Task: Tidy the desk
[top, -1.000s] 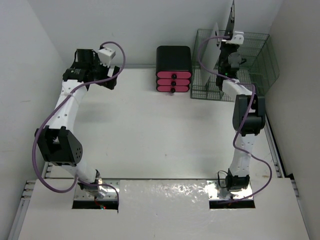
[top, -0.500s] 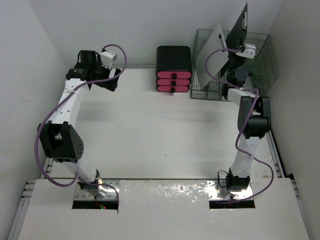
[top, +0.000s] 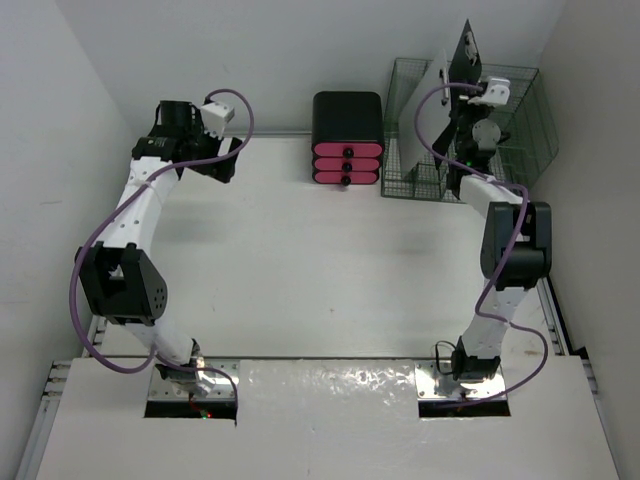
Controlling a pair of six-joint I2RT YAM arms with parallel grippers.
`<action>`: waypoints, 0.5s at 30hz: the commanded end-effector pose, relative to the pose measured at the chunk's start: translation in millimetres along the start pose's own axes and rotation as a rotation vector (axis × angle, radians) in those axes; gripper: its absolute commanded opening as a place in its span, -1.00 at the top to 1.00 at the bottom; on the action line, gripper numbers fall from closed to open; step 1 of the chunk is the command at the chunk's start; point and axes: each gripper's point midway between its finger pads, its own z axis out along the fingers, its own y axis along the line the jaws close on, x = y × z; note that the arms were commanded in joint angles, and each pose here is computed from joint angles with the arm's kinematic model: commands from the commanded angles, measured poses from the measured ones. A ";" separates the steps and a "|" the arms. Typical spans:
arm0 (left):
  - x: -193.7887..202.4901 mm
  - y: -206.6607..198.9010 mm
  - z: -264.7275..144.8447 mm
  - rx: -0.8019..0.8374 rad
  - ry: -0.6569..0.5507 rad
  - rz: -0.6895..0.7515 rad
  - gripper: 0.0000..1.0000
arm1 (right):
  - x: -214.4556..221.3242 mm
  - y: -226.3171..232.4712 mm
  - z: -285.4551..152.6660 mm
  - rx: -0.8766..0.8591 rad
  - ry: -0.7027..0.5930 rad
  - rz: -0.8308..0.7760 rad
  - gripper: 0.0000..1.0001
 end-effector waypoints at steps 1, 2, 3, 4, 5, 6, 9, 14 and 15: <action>-19.6 2.0 -16.3 -0.012 -0.071 0.029 -0.99 | -29.9 26.3 6.0 -0.090 0.017 0.096 1.00; -20.2 2.1 -17.2 -0.013 -0.072 0.030 -0.99 | -28.0 30.3 6.8 -0.102 0.027 0.108 1.00; -20.8 2.3 -18.4 -0.015 -0.074 0.031 -0.99 | -29.9 36.8 8.2 -0.120 0.026 0.122 1.00; -20.1 2.4 -18.7 -0.016 -0.072 0.032 -0.99 | -29.1 39.6 8.2 -0.124 0.029 0.123 1.00; -20.5 2.1 -20.8 -0.017 -0.075 0.033 -0.99 | -25.6 39.5 8.2 -0.123 0.035 0.120 1.00; -19.9 1.5 -21.7 -0.016 -0.076 0.036 -0.99 | -26.5 53.6 7.3 -0.147 0.037 0.130 1.00; -18.6 1.2 -25.5 -0.021 -0.080 0.045 -0.99 | -29.8 71.6 6.4 -0.187 0.039 0.139 1.00; -15.8 1.5 -28.2 -0.028 -0.081 0.053 -0.99 | -50.2 91.7 5.3 -0.222 0.012 0.124 1.00; -15.7 1.7 -29.0 -0.030 -0.082 0.053 -0.99 | -54.0 92.9 5.2 -0.221 0.012 0.113 1.00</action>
